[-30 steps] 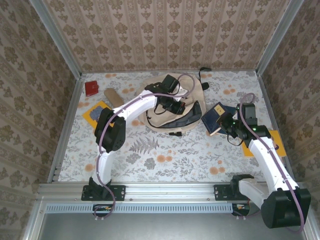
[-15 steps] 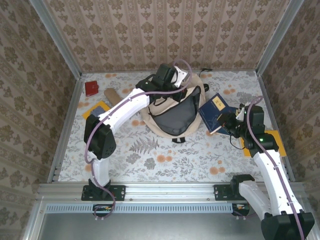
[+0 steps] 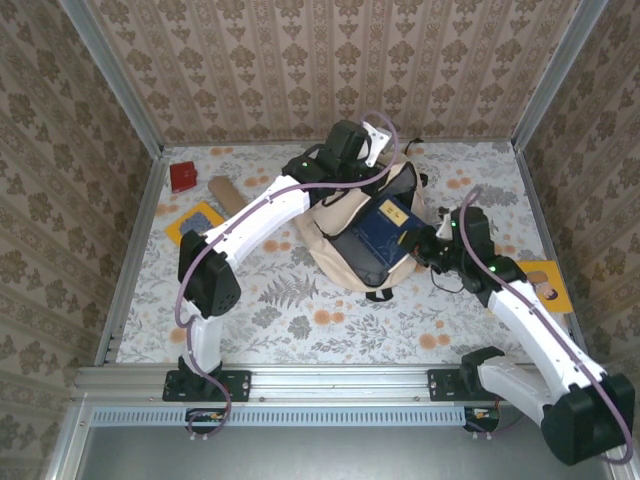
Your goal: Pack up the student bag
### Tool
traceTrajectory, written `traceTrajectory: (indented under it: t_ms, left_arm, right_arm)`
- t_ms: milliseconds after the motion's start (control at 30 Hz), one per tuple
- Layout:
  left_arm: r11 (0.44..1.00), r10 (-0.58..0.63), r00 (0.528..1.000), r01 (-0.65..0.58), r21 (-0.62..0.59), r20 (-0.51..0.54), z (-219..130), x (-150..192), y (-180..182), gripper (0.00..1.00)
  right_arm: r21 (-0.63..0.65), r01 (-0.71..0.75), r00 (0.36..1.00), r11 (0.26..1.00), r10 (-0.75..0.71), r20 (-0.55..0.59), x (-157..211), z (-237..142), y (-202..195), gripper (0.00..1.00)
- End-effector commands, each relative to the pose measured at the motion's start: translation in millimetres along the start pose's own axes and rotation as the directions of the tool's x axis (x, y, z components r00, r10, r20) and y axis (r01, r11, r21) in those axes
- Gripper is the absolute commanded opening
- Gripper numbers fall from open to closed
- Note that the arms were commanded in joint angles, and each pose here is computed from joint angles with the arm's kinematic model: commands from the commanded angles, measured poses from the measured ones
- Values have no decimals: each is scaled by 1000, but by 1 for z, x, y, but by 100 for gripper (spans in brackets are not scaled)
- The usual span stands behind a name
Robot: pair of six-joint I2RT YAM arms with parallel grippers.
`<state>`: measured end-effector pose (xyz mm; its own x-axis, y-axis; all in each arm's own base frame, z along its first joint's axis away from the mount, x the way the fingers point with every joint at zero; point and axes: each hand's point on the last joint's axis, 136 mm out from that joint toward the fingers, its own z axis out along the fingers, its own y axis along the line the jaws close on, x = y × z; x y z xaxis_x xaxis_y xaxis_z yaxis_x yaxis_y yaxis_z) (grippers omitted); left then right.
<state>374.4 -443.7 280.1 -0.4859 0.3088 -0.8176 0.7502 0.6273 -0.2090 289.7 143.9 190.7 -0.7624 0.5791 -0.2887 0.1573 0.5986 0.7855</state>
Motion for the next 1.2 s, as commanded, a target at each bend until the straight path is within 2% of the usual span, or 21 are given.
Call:
traceTrajectory:
  t_ms: [0,200,333,533,733,967,1033,1167]
  left_arm:
    - [1000,-12,995,13,-9,95,-11,-31,-3,0]
    - [1000,-21,996,21,-3,92,-14,-30,-5,0]
    - [1000,-25,995,26,-5,98,-19,-33,-6,0]
    - [999,-25,993,30,-34,117,-29,-39,1,0]
    - [997,-49,993,55,-50,106,-31,-36,10,0]
    - [994,-87,991,92,-54,102,-30,-33,18,0]
    - [994,-93,990,98,-54,104,-31,-33,19,0]
    - [992,-110,989,116,-57,98,-31,-31,24,0]
  right_arm:
    - [-58,-52,995,997,57,85,-22,18,13,10]
    - [-81,-126,969,989,140,203,-51,55,25,10]
    - [-69,-139,961,988,152,232,-58,84,40,10]
    - [-102,-281,913,954,298,277,-69,140,25,11]
    - [-88,-284,900,955,297,319,-79,178,15,13]
    - [-17,-316,903,949,306,302,-80,217,1,15]
    - [19,-321,905,947,300,301,-81,221,-5,20]
    - [43,-302,923,952,281,264,-77,220,-4,54]
